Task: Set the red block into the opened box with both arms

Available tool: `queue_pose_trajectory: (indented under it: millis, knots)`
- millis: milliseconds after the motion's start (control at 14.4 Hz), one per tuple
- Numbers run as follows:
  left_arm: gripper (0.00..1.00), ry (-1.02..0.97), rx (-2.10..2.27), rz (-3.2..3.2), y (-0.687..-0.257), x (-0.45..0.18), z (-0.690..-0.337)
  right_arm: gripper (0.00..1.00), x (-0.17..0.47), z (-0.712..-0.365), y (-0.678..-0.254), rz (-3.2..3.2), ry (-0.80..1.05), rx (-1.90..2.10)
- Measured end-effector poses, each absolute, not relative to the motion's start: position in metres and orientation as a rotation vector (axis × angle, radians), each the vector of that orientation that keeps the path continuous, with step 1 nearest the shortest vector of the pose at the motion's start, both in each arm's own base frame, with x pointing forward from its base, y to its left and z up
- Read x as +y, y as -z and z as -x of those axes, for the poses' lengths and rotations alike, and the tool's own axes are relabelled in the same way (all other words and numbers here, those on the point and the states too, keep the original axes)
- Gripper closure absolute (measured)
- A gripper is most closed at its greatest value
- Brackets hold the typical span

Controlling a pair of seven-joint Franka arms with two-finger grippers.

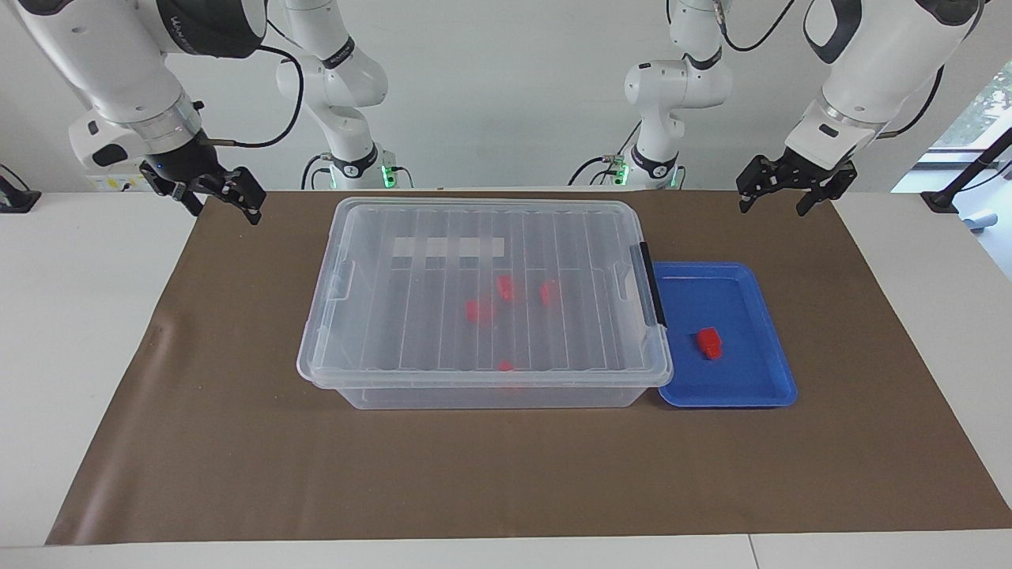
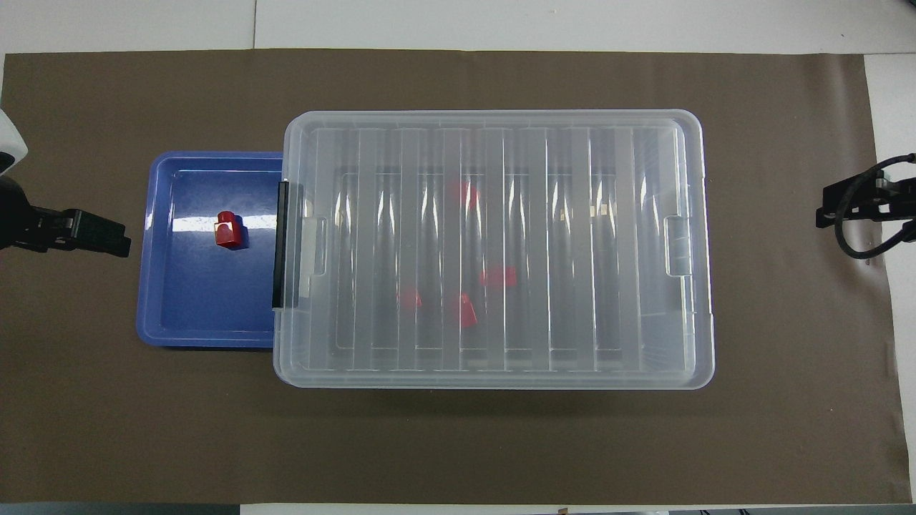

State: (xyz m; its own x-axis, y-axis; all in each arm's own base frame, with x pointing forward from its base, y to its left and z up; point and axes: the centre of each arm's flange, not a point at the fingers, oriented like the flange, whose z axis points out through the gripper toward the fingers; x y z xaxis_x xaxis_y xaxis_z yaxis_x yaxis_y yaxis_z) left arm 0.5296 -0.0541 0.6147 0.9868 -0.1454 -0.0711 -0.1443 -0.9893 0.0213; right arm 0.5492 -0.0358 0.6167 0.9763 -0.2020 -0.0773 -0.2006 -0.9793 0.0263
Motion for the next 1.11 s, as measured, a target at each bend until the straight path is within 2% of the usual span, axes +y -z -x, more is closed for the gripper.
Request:
queue_pose_trajectory:
  millis: [764,1112]
  knots:
    - [0.0,0.113,-0.227,-3.115,-0.615,-0.054,-0.53,0.0,-0.024,-0.554,-0.615,-3.123,0.083,-0.288]
    - [0.0,0.113,-0.227,-3.115,-0.615,-0.054,-0.53,0.0,0.015,-0.568,-0.577,-3.158,0.003,-0.294]
